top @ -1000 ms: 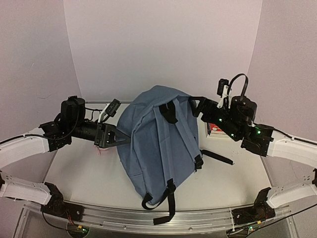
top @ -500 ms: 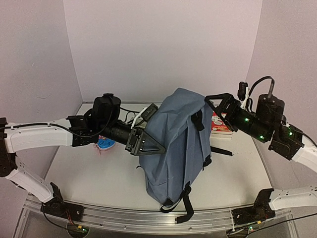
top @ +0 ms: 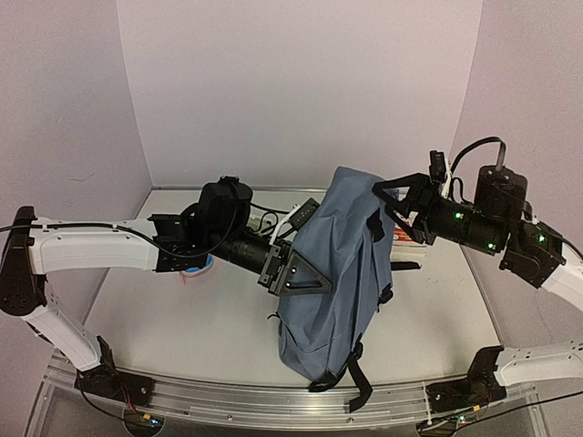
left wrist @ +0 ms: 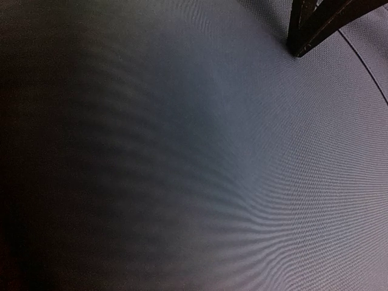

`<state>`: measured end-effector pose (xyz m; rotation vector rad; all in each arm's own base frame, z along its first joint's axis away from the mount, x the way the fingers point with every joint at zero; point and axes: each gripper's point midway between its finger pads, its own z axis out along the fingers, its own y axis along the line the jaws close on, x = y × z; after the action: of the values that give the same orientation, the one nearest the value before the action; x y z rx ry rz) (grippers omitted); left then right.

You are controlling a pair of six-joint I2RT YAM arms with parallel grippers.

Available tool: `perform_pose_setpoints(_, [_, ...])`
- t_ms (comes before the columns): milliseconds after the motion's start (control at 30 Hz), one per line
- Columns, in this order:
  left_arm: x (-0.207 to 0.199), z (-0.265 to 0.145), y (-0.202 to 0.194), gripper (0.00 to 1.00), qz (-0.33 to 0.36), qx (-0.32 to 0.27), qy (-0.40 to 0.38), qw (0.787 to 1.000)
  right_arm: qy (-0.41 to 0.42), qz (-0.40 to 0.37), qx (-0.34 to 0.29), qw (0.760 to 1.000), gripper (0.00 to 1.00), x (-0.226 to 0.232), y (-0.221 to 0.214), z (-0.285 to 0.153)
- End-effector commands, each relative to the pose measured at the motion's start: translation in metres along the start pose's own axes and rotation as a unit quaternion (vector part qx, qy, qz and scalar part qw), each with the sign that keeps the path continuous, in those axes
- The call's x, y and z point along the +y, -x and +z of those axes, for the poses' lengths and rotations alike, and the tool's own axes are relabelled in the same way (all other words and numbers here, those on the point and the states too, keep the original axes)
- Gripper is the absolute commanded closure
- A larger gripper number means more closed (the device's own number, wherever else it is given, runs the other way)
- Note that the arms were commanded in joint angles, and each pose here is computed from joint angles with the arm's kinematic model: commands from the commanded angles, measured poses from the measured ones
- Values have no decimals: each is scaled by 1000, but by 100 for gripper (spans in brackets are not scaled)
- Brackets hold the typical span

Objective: Pack the student bag
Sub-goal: Adjust the student bag at the center of the board.

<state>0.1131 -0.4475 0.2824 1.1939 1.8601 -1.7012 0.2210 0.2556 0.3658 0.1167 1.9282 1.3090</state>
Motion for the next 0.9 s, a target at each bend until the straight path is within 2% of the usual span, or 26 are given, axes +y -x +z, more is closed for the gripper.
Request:
perform_pose_setpoints(0, [-6, 1, 17, 0, 20, -17, 7, 1000, 25, -3, 10, 1000, 34, 18, 2, 2])
perform_pose_setpoints(233, [-3, -11, 17, 0, 20, -22, 47, 998, -32, 1, -26, 999, 76, -17, 4, 2])
perform_pose_setpoints(433, [14, -39, 19, 0, 5, -45, 151, 987, -123, -41, -57, 990, 99, -61, 11, -2])
perform_pose_setpoints(533, [20, -53, 15, 0, -6, -43, 194, 980, -123, -73, -38, 989, 100, -62, 9, 6])
perform_pose_setpoints(600, [25, -64, 15, 0, -18, -50, 214, 975, -102, -96, -21, 990, 100, -46, 10, 13])
perform_pose_setpoints(700, [38, -95, 20, 0, -50, -81, 247, 964, -46, -133, 6, 990, 100, -8, 14, 22])
perform_pose_setpoints(867, [83, -167, 13, 0, -121, -137, 308, 934, 58, -166, 58, 983, 100, 59, 14, 37])
